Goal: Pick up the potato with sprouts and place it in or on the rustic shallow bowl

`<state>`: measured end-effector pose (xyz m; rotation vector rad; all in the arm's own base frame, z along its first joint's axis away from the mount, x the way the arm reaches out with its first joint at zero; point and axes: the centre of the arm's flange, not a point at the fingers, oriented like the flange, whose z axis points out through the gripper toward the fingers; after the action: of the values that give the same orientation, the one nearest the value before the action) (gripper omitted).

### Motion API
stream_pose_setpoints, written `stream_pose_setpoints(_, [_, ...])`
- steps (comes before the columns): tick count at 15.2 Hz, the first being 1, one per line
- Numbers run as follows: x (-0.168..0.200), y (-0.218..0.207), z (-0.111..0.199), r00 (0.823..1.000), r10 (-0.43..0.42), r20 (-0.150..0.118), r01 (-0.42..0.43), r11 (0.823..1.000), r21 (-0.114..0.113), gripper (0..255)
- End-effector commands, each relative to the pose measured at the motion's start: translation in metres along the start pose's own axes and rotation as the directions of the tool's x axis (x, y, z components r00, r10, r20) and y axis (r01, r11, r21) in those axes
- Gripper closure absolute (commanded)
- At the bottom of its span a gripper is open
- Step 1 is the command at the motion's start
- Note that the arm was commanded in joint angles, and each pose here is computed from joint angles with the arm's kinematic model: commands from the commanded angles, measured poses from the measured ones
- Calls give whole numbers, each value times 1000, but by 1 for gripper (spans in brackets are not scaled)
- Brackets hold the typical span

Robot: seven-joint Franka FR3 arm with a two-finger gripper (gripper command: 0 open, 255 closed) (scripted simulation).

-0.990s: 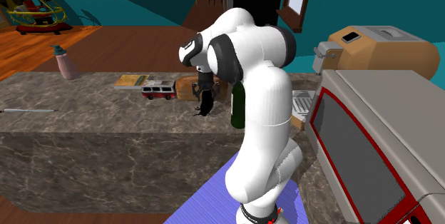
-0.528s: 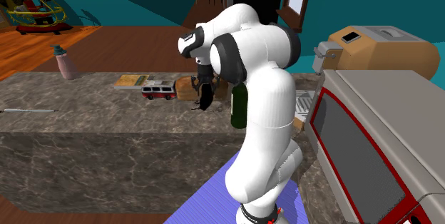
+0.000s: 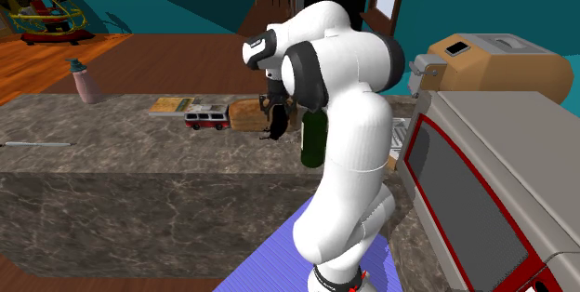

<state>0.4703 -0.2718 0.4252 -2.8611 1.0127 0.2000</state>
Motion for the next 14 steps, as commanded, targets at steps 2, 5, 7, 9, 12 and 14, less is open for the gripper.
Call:
stream_pose_setpoints(2, [-7,40,0,1000,-1,0,1,1000,0,255])
stream_pose_setpoints(5, [-14,79,1,1000,-1,0,1,1000,0,255])
stream_pose_setpoints(7, [-18,105,2,1000,-1,0,1,1000,0,255])
stream_pose_setpoints(9, [-22,131,3,1000,-1,0,1,1000,0,255])
stream_pose_setpoints(12, [-29,170,4,1000,-1,0,1,1000,0,255])
stream_pose_setpoints(14, [-33,196,5,1000,-1,0,1,1000,0,255])
